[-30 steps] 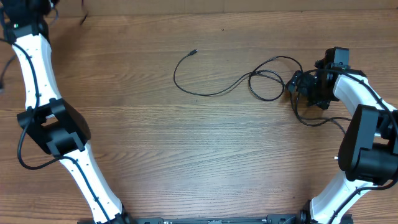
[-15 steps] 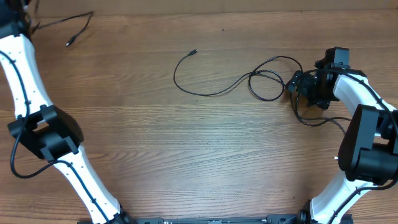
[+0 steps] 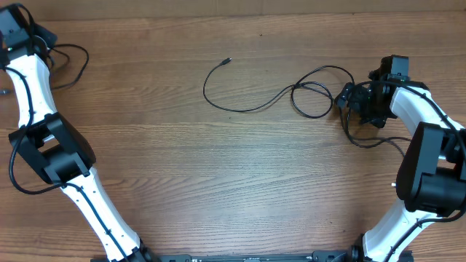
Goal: Untangle cables
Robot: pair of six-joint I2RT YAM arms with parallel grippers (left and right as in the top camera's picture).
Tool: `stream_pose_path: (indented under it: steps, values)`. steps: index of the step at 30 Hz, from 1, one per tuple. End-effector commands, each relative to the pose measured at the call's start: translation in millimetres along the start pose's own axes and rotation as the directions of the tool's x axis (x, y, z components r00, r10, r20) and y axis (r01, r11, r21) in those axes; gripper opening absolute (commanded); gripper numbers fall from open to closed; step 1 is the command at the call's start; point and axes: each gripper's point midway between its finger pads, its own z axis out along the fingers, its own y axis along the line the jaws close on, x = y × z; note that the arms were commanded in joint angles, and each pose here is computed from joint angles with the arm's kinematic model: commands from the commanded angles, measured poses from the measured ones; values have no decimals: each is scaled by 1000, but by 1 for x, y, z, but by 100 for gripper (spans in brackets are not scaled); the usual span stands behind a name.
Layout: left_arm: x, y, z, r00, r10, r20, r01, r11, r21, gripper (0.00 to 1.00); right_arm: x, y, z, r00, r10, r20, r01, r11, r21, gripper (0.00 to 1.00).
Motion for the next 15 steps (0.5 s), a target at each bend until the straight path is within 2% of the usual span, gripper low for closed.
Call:
stream_pose_path:
  steps: [1, 2, 3, 6, 7, 8, 9, 15]
  values:
    - [18, -11, 4, 986, -116, -124, 130, 985, 112, 8, 18, 2, 12, 998, 6, -62, -7, 1000, -20, 100]
    - [18, -16, 2, 982, -124, -140, 144, 980, 139, 8, 18, 2, 12, 998, 6, -62, -7, 1000, -20, 100]
    - [16, -22, -1, 980, -125, -154, 151, 973, 174, 14, 18, 2, 12, 998, 6, -62, -7, 1000, -20, 100]
    - [4, -37, -13, 980, -120, -161, 158, 957, 243, 54, 18, 2, 12, 998, 6, -62, -7, 1000, -20, 100]
    - [-2, -40, -18, 980, -121, -160, 159, 954, 256, 75, 18, 2, 12, 998, 6, -62, -7, 1000, -20, 100]
    - [-8, -44, -25, 980, -120, -161, 161, 950, 269, 90, 18, 2, 12, 998, 6, -62, -7, 1000, -20, 100]
    - [-13, -48, -32, 979, -118, -164, 162, 945, 283, 100, 18, 2, 12, 998, 6, -62, -7, 1000, -20, 100]
    - [-25, -84, -86, 966, -80, -244, 175, 901, 397, 100, 18, 2, 12, 998, 6, -62, -7, 1000, -20, 100]
